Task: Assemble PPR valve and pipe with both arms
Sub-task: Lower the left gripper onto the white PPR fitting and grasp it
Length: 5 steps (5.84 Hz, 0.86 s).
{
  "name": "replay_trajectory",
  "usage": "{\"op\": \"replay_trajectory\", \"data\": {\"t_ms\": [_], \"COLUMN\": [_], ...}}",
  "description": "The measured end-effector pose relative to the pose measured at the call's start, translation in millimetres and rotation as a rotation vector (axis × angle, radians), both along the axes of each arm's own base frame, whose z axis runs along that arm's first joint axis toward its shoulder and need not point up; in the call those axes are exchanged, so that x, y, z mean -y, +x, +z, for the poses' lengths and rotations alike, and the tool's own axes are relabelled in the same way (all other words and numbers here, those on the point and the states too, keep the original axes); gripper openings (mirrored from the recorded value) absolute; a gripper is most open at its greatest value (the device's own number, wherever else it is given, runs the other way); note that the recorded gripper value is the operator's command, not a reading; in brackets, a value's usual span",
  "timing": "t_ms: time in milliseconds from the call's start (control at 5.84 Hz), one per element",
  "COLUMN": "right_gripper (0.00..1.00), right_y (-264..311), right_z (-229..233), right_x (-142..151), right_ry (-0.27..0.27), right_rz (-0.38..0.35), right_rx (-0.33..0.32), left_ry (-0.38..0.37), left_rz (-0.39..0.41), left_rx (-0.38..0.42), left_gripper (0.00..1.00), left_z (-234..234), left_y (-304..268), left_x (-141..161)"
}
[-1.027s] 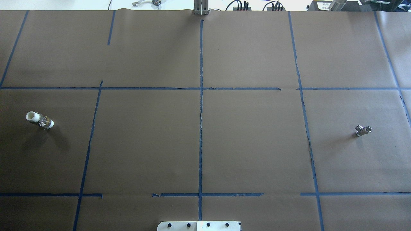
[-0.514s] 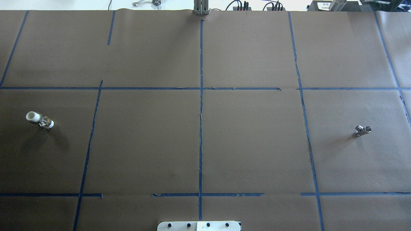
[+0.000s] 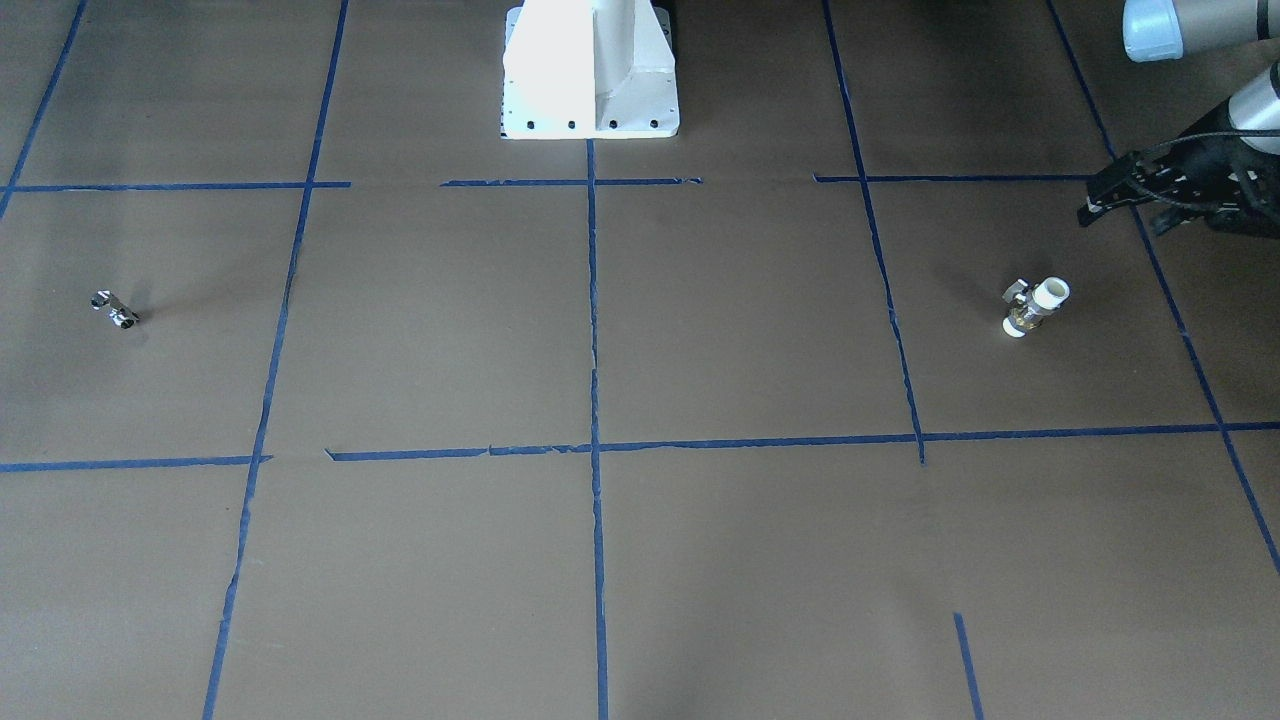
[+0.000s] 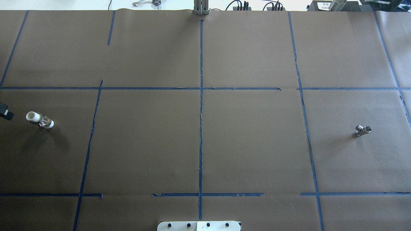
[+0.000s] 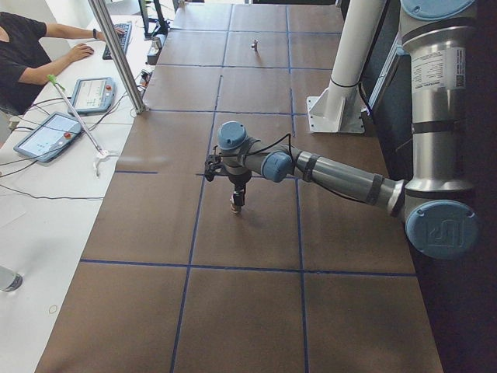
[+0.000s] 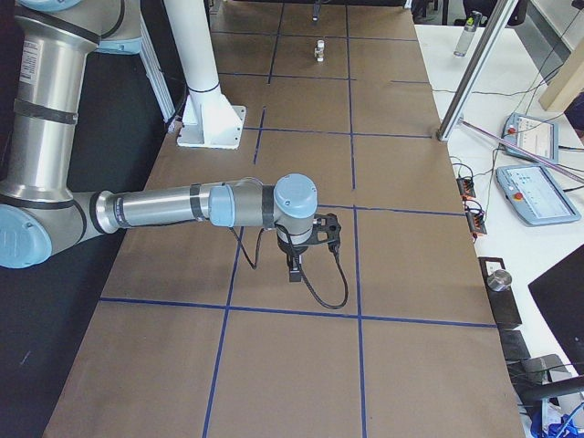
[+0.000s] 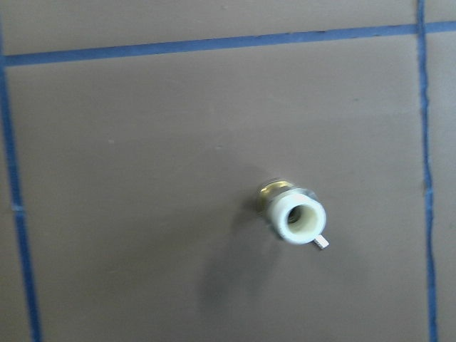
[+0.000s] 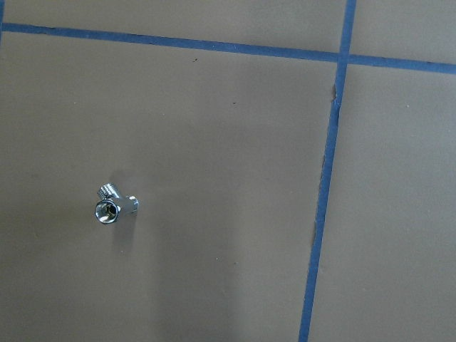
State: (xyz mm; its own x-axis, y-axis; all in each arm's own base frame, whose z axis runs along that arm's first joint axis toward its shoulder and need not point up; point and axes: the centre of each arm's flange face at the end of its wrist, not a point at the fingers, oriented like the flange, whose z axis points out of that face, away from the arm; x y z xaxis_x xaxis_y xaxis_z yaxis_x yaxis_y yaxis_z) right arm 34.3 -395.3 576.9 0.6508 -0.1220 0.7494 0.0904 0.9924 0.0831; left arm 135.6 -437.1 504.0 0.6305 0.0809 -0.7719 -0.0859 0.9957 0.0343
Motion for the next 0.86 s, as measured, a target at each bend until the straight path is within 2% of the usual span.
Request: {"op": "replay_trajectory", "data": {"t_ms": [514, 856], "right_gripper": [1.0, 1.0], "right_y": [-2, -2], "right_z": [-3, -4], "right_x": [4, 5], "right_ry": [0.005, 0.004], "right_rz": [0.0, 0.002], "right_rx": [0.003, 0.004], "left_ry": [-0.041, -0.047], "left_rz": [-0.038, -0.031], "left_rx": [0.06, 0.084], "left_gripper": [1.0, 1.0], "left_z": [11, 18], "left_y": [51, 66], "left_x": [39, 44]}}
